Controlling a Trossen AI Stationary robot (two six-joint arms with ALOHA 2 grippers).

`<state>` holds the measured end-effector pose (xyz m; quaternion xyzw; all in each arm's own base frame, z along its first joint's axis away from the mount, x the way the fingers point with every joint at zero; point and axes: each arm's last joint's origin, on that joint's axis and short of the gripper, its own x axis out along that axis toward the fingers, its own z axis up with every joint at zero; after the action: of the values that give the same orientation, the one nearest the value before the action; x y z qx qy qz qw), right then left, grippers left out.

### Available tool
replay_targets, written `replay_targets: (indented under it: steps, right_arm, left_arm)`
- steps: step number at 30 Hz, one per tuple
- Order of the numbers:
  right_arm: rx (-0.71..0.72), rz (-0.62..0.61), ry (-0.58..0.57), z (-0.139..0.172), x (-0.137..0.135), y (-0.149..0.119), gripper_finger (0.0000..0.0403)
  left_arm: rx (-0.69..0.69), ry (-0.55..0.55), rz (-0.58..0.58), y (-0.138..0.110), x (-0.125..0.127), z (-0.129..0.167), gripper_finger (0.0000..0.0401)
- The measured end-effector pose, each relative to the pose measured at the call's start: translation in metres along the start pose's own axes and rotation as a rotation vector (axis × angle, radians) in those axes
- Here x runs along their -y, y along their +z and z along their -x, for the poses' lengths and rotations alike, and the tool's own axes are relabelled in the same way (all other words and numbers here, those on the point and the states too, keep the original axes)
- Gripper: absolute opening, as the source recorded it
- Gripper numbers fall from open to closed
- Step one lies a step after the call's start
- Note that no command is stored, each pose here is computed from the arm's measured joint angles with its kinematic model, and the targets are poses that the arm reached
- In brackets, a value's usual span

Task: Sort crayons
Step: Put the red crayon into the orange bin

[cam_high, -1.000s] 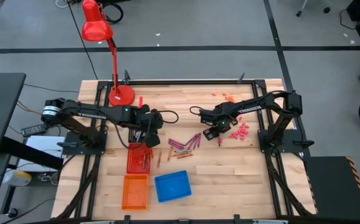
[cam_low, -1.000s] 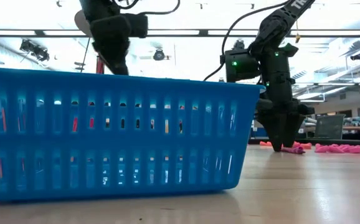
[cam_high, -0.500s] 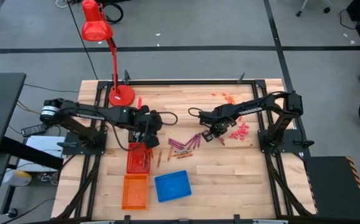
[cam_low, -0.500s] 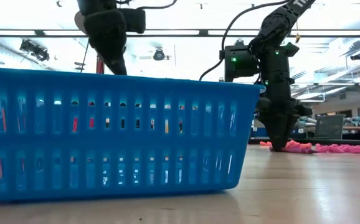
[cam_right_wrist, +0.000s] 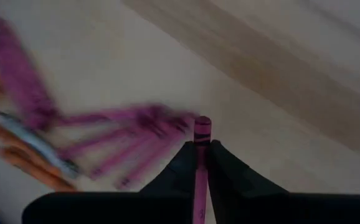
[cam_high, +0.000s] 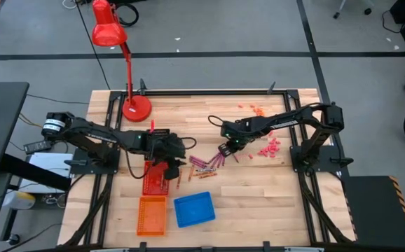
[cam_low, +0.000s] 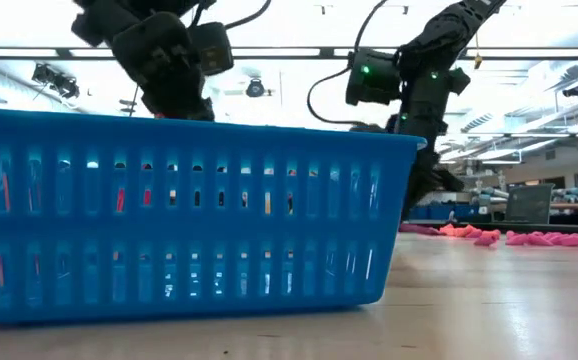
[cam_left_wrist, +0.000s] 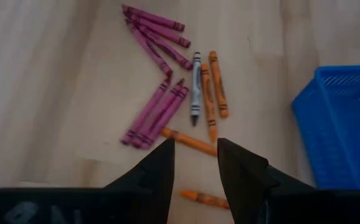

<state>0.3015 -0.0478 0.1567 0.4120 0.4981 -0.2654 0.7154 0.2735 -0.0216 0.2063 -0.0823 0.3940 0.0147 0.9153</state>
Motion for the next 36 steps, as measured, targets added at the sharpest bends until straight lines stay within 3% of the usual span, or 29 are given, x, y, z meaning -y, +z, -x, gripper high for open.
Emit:
replay_targets:
  steps: [7,13,19,25,36]
  right_arm:
    - [0.174,0.147,0.164,0.026,-0.026,0.017,0.0035]
    - [0.402,0.355,0.403,0.052,-0.056,0.029,0.0036]
    - [0.580,0.448,0.553,0.075,-0.071,0.032,0.0036]
    - [0.625,0.520,0.653,0.087,-0.078,0.030,0.0036]
    - [0.675,0.580,0.715,0.095,-0.084,0.027,0.0036]
  left_arm:
    - [0.082,-0.046,0.196,-0.012,-0.005,-0.009,0.0133]
    - [0.227,-0.092,0.326,0.002,-0.007,-0.007,0.0133]
    - [0.298,-0.125,0.360,0.009,-0.005,-0.005,0.0133]
    - [0.339,-0.128,0.360,0.013,-0.007,-0.004,0.0133]
    - [0.495,-0.138,0.298,0.028,-0.013,0.002,0.0133]
